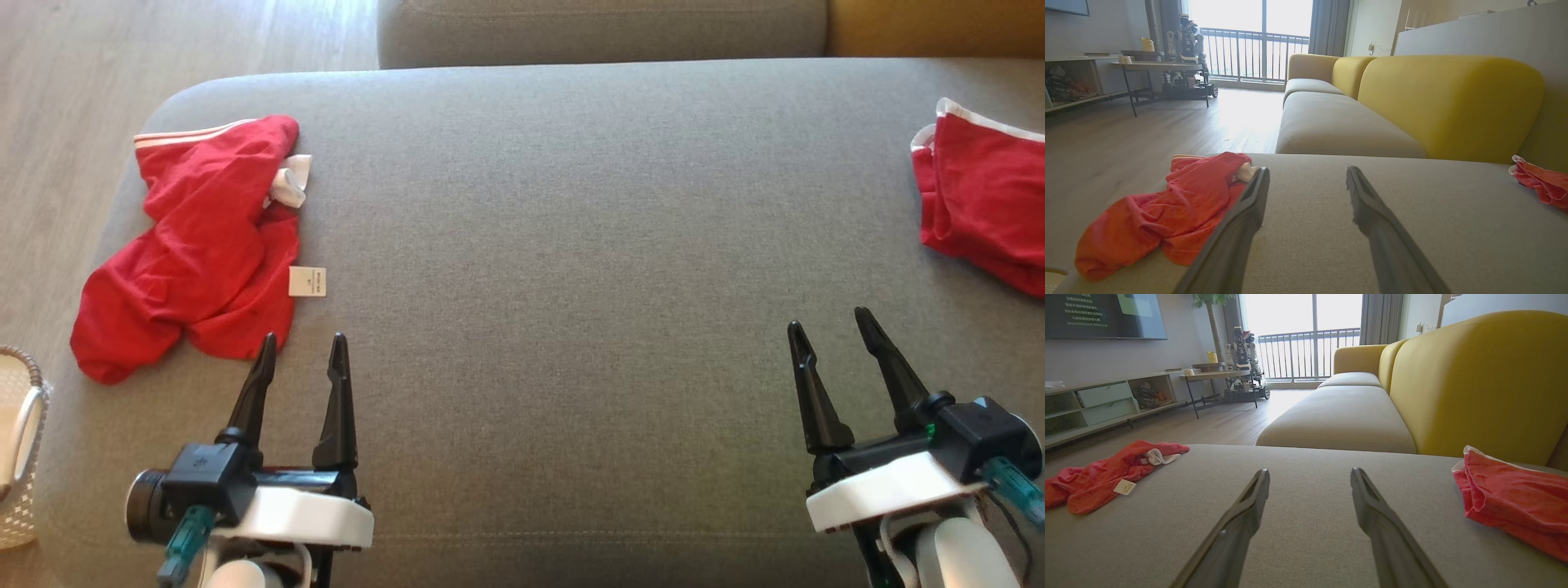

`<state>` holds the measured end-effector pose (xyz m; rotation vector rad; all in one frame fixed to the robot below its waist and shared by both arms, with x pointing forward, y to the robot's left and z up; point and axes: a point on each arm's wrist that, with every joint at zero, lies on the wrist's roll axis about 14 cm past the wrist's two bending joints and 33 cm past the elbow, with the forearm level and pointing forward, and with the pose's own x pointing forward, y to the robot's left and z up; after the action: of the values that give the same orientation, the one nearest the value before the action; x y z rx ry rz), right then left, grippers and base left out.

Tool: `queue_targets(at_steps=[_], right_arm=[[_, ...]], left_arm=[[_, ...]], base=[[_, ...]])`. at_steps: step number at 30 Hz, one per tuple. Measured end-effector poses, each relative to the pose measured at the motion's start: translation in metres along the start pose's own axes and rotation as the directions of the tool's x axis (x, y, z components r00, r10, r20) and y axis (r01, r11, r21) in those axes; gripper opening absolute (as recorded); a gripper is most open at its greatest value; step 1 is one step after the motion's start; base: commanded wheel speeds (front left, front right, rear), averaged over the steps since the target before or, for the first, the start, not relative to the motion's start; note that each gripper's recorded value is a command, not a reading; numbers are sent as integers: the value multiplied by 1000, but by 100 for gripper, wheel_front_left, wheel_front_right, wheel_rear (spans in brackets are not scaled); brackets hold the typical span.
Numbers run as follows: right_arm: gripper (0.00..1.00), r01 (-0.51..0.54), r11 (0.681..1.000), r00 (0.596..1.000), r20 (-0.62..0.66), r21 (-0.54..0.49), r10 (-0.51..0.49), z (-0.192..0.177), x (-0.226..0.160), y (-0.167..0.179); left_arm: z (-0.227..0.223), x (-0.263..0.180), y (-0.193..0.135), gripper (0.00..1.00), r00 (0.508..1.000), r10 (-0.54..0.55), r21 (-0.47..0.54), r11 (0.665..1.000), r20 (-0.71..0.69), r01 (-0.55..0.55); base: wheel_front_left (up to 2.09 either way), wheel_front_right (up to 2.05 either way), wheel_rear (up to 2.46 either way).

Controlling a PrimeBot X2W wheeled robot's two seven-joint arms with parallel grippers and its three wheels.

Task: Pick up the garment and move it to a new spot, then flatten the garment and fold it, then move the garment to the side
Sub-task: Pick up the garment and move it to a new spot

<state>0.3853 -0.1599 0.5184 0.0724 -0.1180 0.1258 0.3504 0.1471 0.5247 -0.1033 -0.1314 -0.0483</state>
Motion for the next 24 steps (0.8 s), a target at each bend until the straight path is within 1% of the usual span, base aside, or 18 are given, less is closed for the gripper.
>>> queue_targets(at_steps=[6, 14, 24], right_arm=[[100, -30, 1000, 1000, 1, 5, 30, -1, 5, 10], [100, -120, 993, 993, 16, 11, 120, 2, 16, 40], [100, -283, 958, 959, 28, 46, 282, 2, 29, 97]], left_arm=[[2, -4, 9, 100, 999, 37, -6, 999, 2, -37], [10, -17, 31, 100, 991, 133, 1, 991, 21, -133], [20, -44, 65, 100, 963, 266, 22, 963, 44, -267]], base=[[0, 0, 0], [0, 0, 0], [0, 0, 0]])
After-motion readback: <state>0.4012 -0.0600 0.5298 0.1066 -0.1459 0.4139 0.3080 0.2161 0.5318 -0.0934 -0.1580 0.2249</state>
